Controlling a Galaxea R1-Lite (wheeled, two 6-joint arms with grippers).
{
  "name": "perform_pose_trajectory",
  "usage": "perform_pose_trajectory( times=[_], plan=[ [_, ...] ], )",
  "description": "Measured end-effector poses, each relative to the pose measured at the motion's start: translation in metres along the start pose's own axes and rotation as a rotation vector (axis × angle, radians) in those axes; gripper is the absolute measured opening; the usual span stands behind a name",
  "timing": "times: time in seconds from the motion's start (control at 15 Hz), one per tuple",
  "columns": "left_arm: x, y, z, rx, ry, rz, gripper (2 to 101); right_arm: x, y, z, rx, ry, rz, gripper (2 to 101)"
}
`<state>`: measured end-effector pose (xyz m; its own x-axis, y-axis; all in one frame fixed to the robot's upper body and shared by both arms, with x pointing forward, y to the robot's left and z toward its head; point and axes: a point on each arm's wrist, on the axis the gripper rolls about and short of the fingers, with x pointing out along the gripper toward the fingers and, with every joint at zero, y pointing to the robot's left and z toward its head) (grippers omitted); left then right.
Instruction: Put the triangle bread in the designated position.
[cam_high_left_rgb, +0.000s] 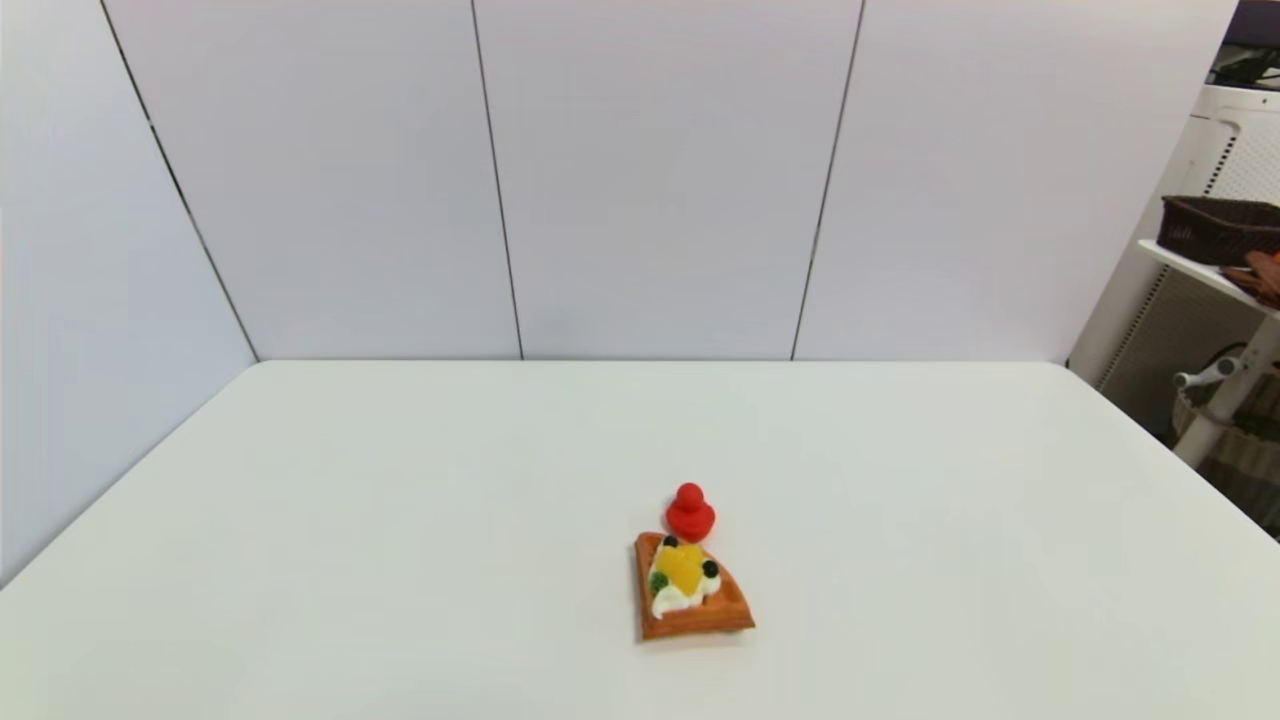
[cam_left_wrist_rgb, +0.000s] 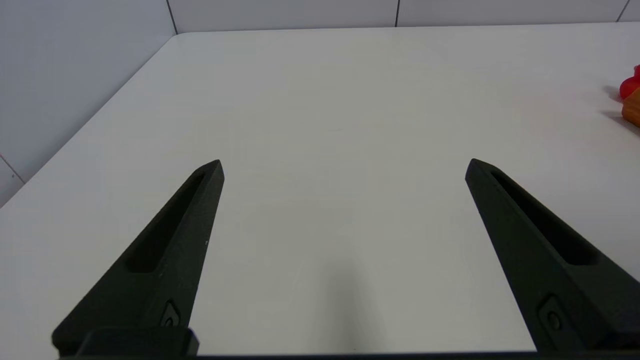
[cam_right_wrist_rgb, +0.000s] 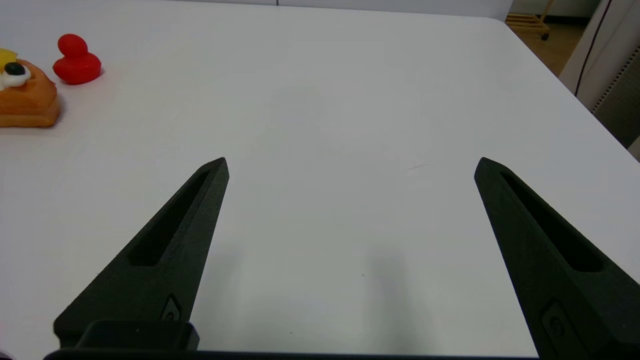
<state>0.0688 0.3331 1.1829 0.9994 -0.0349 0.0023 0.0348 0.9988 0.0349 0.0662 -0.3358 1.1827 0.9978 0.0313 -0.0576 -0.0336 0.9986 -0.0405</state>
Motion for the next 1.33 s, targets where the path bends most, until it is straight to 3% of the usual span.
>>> perform_pose_trajectory(
  times=[1.33],
  plan=[
    [0.0001,0.0000,-0.0007,-0.013,0.004,0.003,97.8,0.0001,0.0000,-0.0002,0.001,0.000,-0.001,97.3]
  ],
)
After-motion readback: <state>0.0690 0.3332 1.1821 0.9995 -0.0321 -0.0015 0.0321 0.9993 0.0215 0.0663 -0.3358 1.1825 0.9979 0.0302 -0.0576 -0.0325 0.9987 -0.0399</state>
